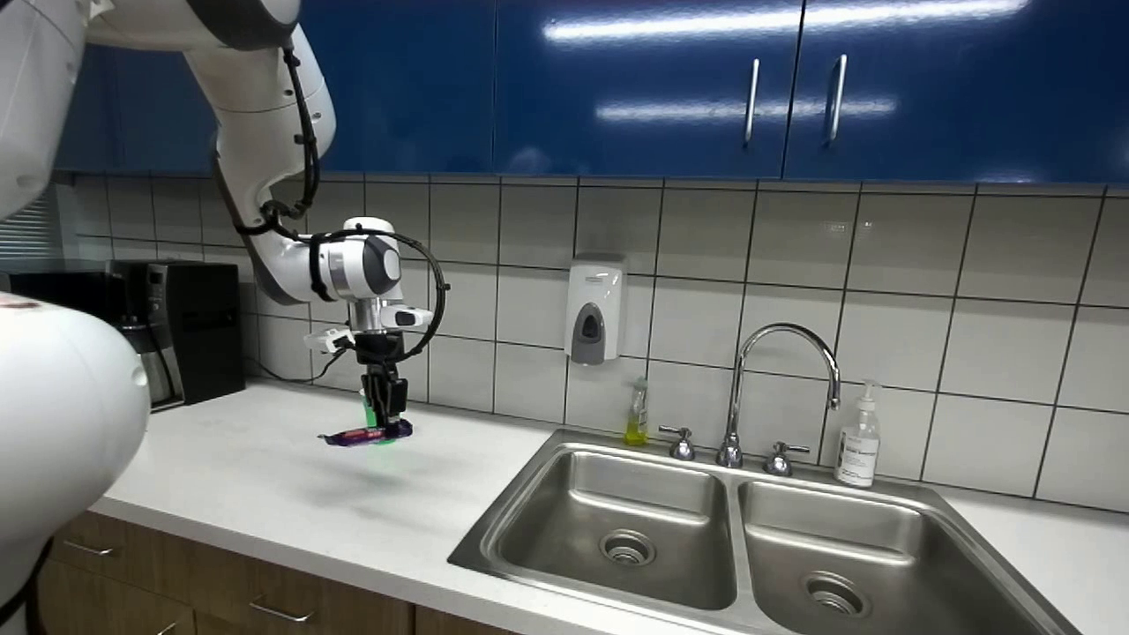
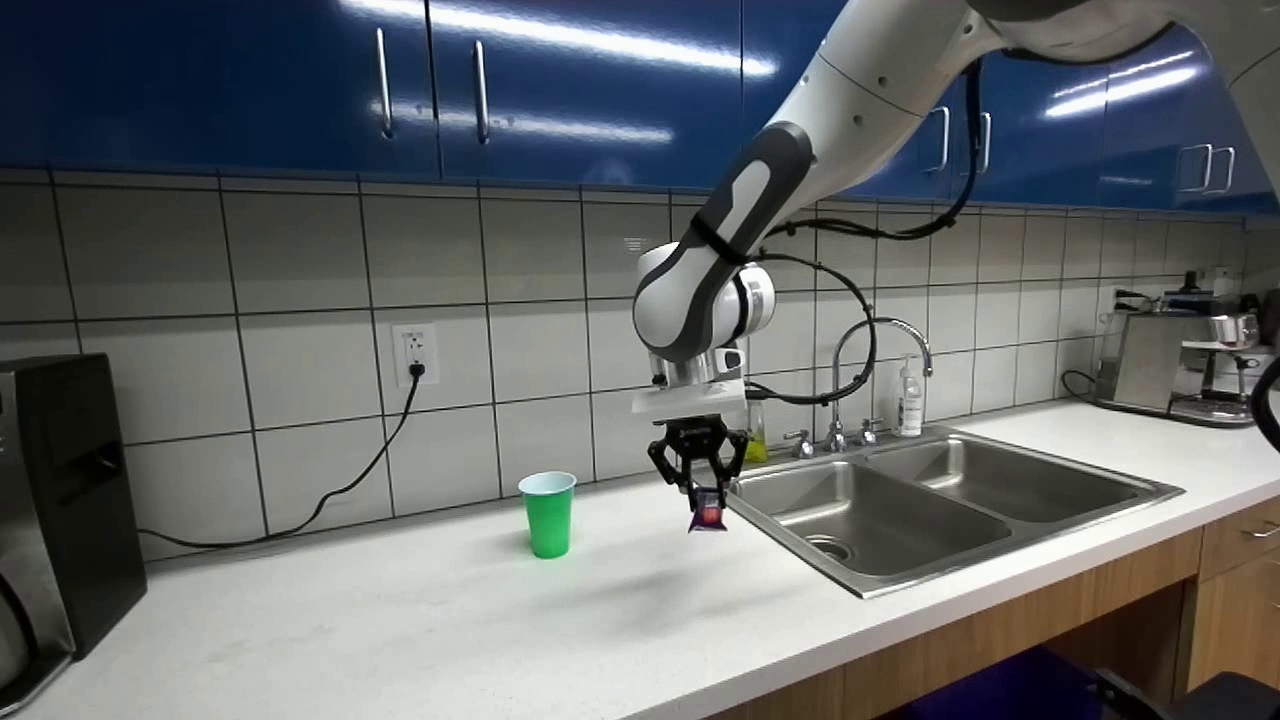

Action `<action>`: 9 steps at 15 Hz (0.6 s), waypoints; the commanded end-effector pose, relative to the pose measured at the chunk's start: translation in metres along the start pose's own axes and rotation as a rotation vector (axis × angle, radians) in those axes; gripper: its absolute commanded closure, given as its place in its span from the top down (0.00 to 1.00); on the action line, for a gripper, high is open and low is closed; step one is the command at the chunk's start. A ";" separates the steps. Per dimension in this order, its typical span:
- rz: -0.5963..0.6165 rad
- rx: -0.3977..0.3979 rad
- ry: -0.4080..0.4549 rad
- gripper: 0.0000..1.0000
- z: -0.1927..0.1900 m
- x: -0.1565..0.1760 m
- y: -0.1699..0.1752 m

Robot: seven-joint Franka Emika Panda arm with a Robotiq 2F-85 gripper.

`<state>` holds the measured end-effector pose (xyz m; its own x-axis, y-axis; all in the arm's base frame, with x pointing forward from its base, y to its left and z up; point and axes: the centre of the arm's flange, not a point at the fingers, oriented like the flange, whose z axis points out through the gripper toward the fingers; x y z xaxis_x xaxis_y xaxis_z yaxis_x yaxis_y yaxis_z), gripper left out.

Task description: Place the snack bar inside the sink

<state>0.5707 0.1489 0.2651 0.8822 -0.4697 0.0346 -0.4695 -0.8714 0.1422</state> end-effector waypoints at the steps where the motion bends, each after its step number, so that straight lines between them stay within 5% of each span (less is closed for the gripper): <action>1: -0.008 0.001 0.015 0.14 -0.012 -0.004 0.028; 2: -0.011 -0.002 0.012 0.14 -0.014 -0.005 0.031; 3: 0.011 -0.006 0.001 0.39 -0.002 0.002 0.015; 9: 0.013 -0.006 -0.001 0.39 -0.004 0.000 0.021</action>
<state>0.5610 0.1314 0.2722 0.8760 -0.4810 0.0351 -0.4806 -0.8644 0.1477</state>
